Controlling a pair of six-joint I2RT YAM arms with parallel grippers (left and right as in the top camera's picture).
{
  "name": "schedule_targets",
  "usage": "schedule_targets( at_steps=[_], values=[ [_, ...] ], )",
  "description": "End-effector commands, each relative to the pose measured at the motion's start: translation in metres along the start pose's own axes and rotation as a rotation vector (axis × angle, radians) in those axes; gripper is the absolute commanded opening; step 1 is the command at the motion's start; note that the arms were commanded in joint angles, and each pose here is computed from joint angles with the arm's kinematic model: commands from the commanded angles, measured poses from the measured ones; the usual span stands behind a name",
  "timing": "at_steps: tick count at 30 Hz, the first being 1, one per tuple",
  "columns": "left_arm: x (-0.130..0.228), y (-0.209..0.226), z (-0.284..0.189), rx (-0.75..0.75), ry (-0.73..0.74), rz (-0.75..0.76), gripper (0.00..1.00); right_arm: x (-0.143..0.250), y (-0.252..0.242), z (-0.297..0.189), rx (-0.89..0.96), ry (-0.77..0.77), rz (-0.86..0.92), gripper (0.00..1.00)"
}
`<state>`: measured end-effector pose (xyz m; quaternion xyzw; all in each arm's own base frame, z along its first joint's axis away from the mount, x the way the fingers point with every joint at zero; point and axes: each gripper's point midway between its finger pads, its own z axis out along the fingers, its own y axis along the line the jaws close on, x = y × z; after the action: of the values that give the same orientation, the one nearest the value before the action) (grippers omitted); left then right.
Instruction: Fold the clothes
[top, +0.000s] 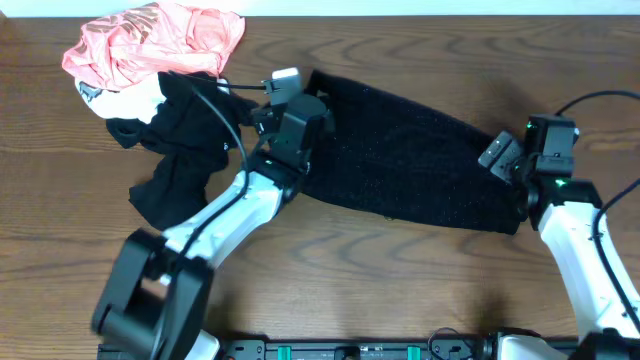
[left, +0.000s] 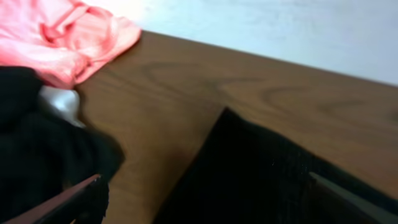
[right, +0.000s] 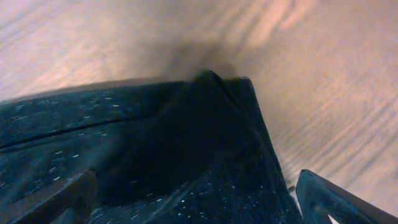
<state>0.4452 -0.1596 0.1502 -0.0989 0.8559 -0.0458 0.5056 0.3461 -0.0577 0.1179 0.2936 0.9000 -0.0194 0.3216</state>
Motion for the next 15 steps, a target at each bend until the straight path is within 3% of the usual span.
schedule_targets(
  at_steps=[1, 6, 10, 15],
  values=[
    [-0.039, 0.002, -0.030, 0.001, -0.057, -0.009, 0.98, -0.029, 0.020, -0.029, -0.100, -0.061, -0.144, 0.99],
    [-0.030, 0.005, -0.061, 0.052, 0.050, -0.004, 0.98, -0.029, 0.063, -0.061, -0.328, -0.033, -0.358, 0.96],
    [-0.008, 0.001, -0.072, 0.107, 0.170, -0.026, 0.98, -0.009, 0.092, -0.069, -0.461, 0.023, -0.415, 0.88],
    [0.028, 0.006, -0.071, 0.090, 0.315, -0.016, 0.98, 0.033, 0.116, -0.058, -0.496, 0.148, -0.498, 0.73]
  ],
)
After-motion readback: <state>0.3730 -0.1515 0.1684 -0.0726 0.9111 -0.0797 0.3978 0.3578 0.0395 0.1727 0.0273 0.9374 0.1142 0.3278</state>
